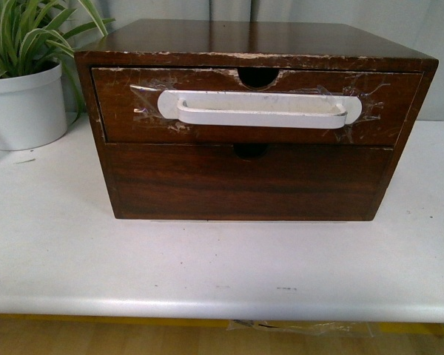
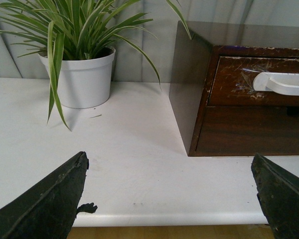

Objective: Open drawer

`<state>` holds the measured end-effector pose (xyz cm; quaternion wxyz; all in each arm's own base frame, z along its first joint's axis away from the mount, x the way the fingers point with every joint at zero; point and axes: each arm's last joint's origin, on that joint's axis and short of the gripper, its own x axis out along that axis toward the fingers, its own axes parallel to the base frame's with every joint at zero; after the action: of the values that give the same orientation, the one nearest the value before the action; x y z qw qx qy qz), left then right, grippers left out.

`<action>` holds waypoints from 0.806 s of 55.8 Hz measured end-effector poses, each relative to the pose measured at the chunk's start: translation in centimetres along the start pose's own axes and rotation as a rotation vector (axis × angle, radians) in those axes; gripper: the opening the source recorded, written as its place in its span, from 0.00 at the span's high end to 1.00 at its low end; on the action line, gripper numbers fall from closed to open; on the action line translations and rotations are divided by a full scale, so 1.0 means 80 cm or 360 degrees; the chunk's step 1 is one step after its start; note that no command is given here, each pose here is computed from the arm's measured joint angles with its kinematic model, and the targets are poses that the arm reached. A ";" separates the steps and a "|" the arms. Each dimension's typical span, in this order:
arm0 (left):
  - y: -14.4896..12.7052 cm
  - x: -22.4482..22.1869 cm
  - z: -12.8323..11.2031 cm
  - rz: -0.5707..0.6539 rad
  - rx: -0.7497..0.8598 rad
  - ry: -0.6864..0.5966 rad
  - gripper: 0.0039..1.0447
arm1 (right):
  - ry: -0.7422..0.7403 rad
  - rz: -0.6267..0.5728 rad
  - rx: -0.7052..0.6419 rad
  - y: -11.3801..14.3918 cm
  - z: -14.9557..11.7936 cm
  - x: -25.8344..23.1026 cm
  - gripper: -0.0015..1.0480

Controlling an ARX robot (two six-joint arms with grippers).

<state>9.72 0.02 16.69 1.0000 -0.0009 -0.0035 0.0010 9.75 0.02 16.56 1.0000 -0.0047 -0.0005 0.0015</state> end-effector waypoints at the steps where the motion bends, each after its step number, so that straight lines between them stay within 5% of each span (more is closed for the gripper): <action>1: 0.000 0.000 0.000 0.0000 0.0000 0.0000 0.06 | 0.0000 0.0000 -0.0001 0.000 0.000 0.000 0.09; 22: 0.000 0.000 0.000 0.0000 0.0000 0.0000 0.06 | 0.0000 0.0000 -0.0001 0.000 0.000 0.000 0.09; 28: -0.001 0.003 0.006 0.0074 0.0007 -0.0062 0.06 | 0.0202 -0.0279 -0.0025 0.000 0.002 0.005 0.09; 45: -0.027 0.045 0.034 -0.0739 0.0349 0.0098 0.06 | 0.0509 0.0272 -0.0366 0.020 0.056 0.039 0.09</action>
<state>13.31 -2.13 19.41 0.9672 0.1084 0.0268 -0.2282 12.88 1.66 20.99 0.9764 -0.1190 0.1585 0.0854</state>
